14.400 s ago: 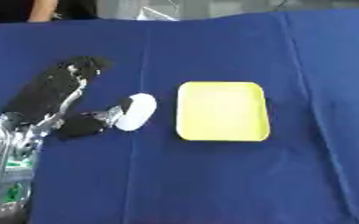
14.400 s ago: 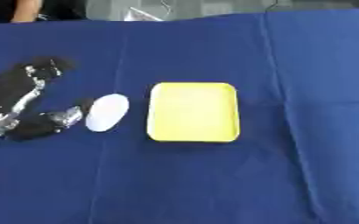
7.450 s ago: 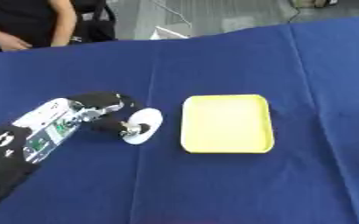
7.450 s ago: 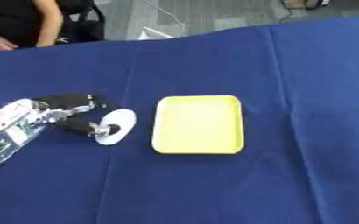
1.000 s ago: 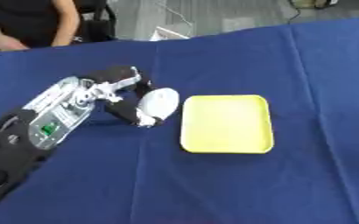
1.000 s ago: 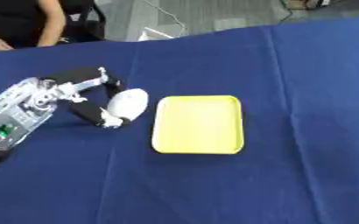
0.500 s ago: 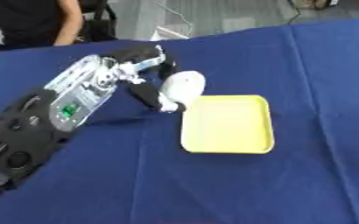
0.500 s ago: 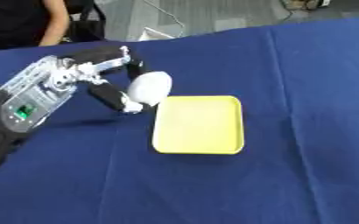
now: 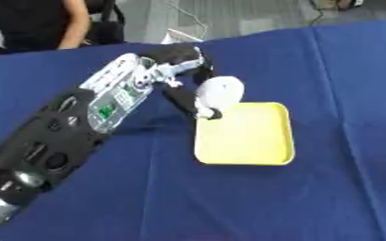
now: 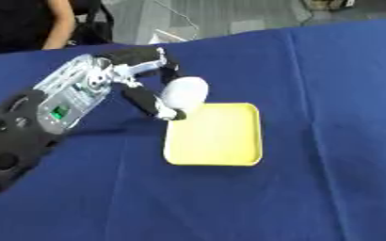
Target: Pick up objects on the table and place them in the box.
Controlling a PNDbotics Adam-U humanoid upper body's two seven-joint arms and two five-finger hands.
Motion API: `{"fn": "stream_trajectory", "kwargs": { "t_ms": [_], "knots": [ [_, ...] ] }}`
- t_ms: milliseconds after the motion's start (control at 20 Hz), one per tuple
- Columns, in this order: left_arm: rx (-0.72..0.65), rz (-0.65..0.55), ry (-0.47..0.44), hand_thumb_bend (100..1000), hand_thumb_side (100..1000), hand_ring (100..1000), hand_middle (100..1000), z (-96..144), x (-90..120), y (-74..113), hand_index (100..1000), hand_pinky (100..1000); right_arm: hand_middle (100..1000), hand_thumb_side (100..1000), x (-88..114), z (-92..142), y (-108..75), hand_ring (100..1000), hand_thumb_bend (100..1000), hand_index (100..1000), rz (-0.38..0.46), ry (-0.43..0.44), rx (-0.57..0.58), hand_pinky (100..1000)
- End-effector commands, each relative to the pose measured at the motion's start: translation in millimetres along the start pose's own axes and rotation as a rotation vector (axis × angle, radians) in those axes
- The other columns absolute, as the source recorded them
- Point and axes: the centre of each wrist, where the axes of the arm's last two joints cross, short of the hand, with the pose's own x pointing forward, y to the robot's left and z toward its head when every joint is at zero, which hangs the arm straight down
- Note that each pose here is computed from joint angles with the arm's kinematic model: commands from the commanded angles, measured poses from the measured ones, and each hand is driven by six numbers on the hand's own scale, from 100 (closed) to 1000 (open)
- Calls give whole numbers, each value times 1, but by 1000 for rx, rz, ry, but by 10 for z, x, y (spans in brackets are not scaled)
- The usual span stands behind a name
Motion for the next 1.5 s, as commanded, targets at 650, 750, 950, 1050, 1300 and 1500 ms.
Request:
{"fn": "stream_trajectory", "kwargs": {
  "t_ms": [650,750,950,1050,1300,1500],
  "knots": [
    [-14,-58,-21,172,402,591,486,-273,62,-74,604,863,859,768,39,-21,-16,710,391,952,-4,-18,8,677],
    [-30,-65,-33,177,404,595,487,-335,96,-129,604,863,859,768,41,-24,-11,710,391,953,-6,-19,9,677],
    [-62,-92,-52,193,407,600,490,-430,133,-233,604,863,859,768,44,-26,-4,710,390,953,-10,-20,11,677],
    [-82,-104,-58,197,414,602,491,-472,138,-306,604,863,859,768,46,-27,1,710,389,953,-12,-21,12,677],
    [-122,-127,-71,200,422,604,492,-552,125,-484,604,863,859,768,51,-30,10,710,388,953,-17,-23,14,677],
    [-139,-133,-82,202,430,604,492,-592,123,-568,607,864,859,767,52,-31,15,710,387,953,-19,-23,16,677]
  ]
}}
